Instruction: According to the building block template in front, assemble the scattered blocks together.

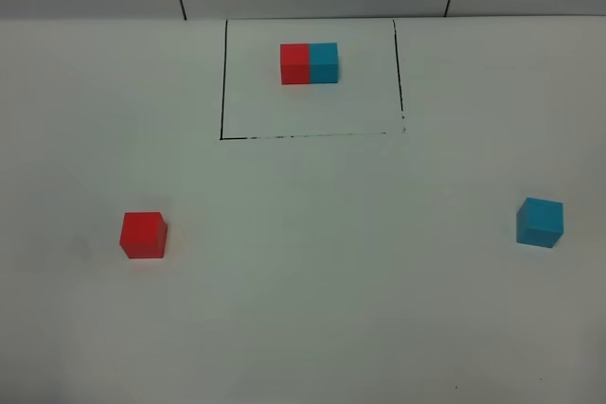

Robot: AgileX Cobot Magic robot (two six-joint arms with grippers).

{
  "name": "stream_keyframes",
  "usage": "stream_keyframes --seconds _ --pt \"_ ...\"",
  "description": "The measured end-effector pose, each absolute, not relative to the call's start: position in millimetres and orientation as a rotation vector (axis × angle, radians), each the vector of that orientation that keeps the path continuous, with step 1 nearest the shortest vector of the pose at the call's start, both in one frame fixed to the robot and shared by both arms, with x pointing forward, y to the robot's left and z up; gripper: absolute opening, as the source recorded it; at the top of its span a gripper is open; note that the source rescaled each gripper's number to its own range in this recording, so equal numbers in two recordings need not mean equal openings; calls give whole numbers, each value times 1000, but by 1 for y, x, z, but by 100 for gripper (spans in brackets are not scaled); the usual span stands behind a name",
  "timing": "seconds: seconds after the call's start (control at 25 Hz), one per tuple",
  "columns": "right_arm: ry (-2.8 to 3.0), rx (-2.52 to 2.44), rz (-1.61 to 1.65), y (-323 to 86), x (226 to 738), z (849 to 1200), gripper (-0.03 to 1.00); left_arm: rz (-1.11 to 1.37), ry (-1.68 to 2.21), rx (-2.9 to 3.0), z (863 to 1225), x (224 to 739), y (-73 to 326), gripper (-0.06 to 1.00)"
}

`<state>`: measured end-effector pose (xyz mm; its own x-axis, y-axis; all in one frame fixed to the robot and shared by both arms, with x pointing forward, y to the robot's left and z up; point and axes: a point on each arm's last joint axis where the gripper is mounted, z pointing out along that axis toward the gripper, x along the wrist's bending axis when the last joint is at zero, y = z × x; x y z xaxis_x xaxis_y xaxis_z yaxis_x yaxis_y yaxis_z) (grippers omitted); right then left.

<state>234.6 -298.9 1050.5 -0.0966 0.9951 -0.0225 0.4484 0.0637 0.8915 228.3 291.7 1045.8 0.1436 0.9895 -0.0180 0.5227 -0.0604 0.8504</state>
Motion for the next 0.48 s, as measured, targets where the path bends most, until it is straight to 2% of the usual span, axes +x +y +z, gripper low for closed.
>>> stream_keyframes --seconds 0.48 --pt "1638 1466 983 -299 235 1050 77 799 1476 1688 1046 229 292 69"
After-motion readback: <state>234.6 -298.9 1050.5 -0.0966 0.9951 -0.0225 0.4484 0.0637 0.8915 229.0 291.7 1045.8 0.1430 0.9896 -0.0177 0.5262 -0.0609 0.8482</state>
